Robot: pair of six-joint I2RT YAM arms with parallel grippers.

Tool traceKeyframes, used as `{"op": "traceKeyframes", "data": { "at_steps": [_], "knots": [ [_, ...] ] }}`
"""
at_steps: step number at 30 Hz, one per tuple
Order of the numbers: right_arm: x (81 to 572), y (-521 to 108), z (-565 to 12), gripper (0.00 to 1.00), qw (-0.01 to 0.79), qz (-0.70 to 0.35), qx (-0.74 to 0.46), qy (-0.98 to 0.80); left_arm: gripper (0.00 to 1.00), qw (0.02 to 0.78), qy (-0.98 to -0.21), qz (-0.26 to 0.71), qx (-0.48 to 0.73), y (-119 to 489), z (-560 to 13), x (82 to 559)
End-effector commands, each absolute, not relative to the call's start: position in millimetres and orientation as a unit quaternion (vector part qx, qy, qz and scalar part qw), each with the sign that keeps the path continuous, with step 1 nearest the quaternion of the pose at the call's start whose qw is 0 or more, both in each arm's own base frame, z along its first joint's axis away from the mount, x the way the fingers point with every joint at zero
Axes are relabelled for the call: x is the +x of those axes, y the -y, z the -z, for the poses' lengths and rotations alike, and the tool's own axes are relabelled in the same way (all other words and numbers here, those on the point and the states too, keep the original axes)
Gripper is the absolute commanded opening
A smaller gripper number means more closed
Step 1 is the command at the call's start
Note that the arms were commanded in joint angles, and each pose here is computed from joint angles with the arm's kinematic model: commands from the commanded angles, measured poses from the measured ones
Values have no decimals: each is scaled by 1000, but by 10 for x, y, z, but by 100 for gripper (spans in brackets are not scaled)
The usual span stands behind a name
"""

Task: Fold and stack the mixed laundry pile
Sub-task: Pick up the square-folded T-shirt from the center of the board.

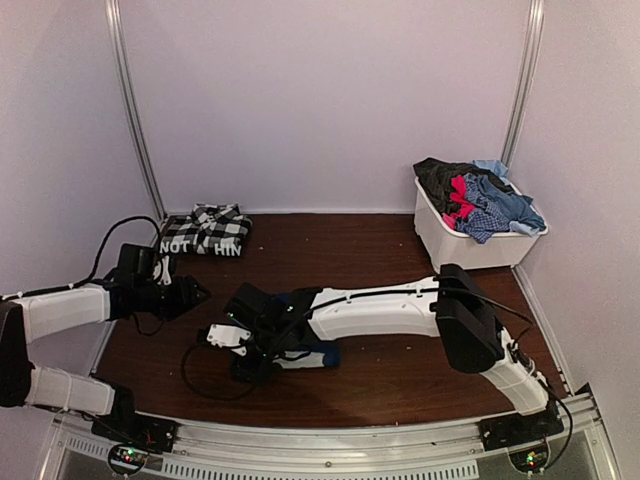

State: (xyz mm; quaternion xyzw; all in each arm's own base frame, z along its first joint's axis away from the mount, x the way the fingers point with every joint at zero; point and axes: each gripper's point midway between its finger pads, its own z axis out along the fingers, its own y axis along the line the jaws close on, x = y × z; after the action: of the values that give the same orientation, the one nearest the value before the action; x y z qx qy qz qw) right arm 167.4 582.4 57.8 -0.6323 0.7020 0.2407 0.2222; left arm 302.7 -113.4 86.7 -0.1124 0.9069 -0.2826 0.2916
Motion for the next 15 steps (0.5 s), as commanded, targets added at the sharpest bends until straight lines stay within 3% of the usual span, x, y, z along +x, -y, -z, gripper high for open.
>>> {"op": "traceKeyframes", "data": {
  "at_steps": [1, 8, 12, 15],
  "knots": [
    [1817, -5854, -418, 46, 237, -187, -632, -714, 68, 297, -901, 295, -114, 1135, -897, 3017],
    [2003, -5656, 50, 45, 253, -53, -639, -725, 68, 284, -904, 299, -114, 1148, -799, 2942],
    [2143, -5493, 188, 15, 270, 24, -629, -728, 68, 271, -905, 307, -112, 1179, -716, 2889],
    [2203, -5546, -129, 0, 305, -6, -608, -733, 69, 263, -904, 321, -107, 1223, -667, 2834]
  ]
}}
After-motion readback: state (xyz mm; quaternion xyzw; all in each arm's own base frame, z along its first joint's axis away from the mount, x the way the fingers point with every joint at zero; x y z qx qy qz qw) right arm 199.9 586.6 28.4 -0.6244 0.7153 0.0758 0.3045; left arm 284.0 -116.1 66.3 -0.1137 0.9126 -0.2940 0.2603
